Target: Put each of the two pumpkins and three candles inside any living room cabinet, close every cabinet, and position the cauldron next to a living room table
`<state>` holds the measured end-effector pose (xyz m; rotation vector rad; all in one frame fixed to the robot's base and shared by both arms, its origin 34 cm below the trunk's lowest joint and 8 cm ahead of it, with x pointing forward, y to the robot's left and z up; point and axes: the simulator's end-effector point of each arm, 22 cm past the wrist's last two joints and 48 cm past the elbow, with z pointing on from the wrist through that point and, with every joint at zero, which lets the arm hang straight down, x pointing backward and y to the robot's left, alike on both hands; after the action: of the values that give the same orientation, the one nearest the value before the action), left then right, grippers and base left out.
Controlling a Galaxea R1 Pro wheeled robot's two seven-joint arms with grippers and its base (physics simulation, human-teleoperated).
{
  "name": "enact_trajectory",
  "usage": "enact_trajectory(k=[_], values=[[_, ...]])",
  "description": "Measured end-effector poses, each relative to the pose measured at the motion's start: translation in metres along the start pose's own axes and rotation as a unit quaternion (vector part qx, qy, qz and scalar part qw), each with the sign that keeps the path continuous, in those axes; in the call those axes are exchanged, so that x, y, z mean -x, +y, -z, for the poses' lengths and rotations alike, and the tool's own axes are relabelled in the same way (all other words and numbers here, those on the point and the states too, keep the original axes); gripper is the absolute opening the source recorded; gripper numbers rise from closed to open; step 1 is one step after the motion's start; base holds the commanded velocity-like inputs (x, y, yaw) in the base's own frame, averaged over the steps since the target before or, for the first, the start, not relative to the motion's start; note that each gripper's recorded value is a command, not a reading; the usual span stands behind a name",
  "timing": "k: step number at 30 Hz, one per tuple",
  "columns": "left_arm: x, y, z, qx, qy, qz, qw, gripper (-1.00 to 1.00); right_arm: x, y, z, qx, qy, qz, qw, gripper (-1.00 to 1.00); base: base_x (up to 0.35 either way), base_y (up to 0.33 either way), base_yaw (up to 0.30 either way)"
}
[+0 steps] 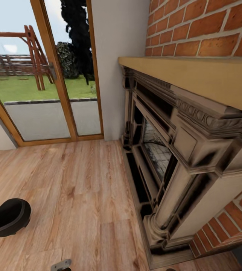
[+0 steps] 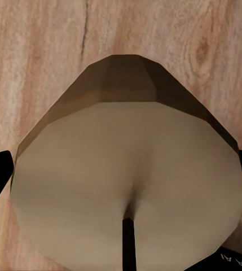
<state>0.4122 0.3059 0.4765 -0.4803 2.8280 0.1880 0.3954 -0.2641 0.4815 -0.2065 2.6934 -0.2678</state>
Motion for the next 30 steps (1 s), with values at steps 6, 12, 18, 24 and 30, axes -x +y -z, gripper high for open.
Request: enact_trajectory(k=[6,12,18,24,30], values=[[-0.001,0.000,0.000,0.000,0.001,0.000,1.0000,-1.00,-0.001,0.000,0.000,0.000,0.001,0.000,1.0000,-1.00,0.000,0.000,-0.020],[-0.003,0.001,-0.001,0.001,0.003,0.000,1.0000,-1.00,-0.003,0.001,0.000,0.001,0.003,0.001,1.0000,-1.00,0.000,0.000,-0.044],[-0.006,0.001,-0.002,0.002,0.006,-0.001,1.0000,-1.00,-0.006,0.001,-0.001,0.002,0.007,0.001,1.0000,-1.00,0.000,0.000,-0.185],[-0.012,0.006,-0.003,0.005,0.011,0.003,0.9999,-1.00,-0.010,0.007,0.000,0.011,0.012,0.009,0.9998,-1.00,0.000,0.000,-0.034],[-0.031,0.012,0.000,0.008,0.024,-0.001,0.9997,-1.00,-0.009,0.002,0.000,0.006,0.012,0.007,0.9999,-1.00,0.000,0.000,0.000]])
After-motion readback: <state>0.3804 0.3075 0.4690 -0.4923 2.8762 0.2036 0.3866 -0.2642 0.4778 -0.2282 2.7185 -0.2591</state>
